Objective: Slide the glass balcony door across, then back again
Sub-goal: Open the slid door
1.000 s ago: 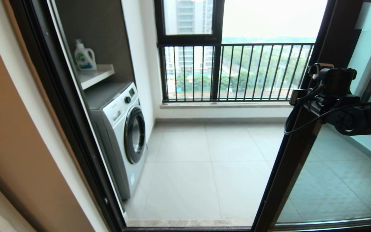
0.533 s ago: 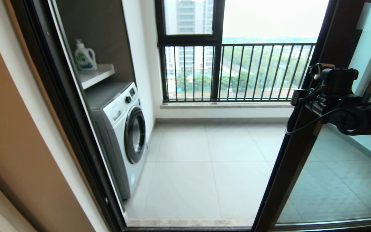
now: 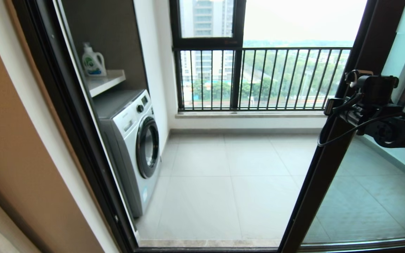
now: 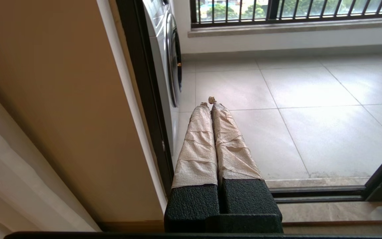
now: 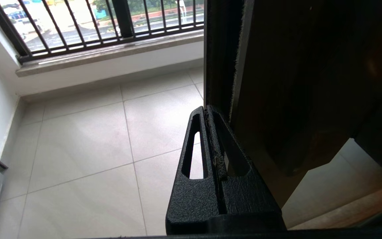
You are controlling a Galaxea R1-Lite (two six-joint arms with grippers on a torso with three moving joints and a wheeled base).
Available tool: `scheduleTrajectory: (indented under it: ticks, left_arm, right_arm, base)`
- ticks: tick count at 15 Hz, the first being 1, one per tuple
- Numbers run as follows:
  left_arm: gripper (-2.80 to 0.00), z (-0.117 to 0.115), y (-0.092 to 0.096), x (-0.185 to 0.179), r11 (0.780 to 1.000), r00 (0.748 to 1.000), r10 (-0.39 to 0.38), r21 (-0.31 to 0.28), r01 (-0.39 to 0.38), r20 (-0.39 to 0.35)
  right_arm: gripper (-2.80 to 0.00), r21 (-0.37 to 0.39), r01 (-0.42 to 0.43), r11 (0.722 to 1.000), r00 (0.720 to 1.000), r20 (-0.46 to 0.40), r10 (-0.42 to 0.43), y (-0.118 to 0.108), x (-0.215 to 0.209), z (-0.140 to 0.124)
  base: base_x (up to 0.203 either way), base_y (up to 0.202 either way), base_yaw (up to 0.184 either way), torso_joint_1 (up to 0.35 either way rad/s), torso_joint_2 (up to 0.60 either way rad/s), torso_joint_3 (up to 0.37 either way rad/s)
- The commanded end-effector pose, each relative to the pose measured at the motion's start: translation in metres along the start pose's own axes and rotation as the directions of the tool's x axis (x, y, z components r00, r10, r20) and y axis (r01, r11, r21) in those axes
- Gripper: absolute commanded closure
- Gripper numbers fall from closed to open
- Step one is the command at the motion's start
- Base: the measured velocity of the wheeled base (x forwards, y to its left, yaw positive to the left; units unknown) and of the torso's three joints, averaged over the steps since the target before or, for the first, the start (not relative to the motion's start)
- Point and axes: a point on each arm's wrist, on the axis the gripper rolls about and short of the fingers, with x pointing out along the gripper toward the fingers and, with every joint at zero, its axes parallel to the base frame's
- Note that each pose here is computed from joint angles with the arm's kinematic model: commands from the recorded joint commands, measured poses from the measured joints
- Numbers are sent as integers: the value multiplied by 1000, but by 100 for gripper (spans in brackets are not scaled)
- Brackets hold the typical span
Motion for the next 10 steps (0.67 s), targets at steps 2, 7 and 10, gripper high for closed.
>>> scheduleTrajectory:
  ticks: [2,7,10]
  left_arm:
    - [0,0,0,0,1000,1000,0,0,0,-2]
    - [0,0,0,0,1000,1000,0,0,0,-2]
    - [0,0,0,0,1000,1000,0,0,0,-2]
  right_arm:
    - [0,2,7,1000,1000,4,-7,-3,1,1]
    - [0,-6,6,1000,1000,9,-5,-2,0,3]
    - [0,-8,6,1000,1000,2,-6,-2,0,0]
  base:
    - [0,0,0,0,0,0]
    - [0,0,0,0,0,0]
    - [0,0,0,0,0,0]
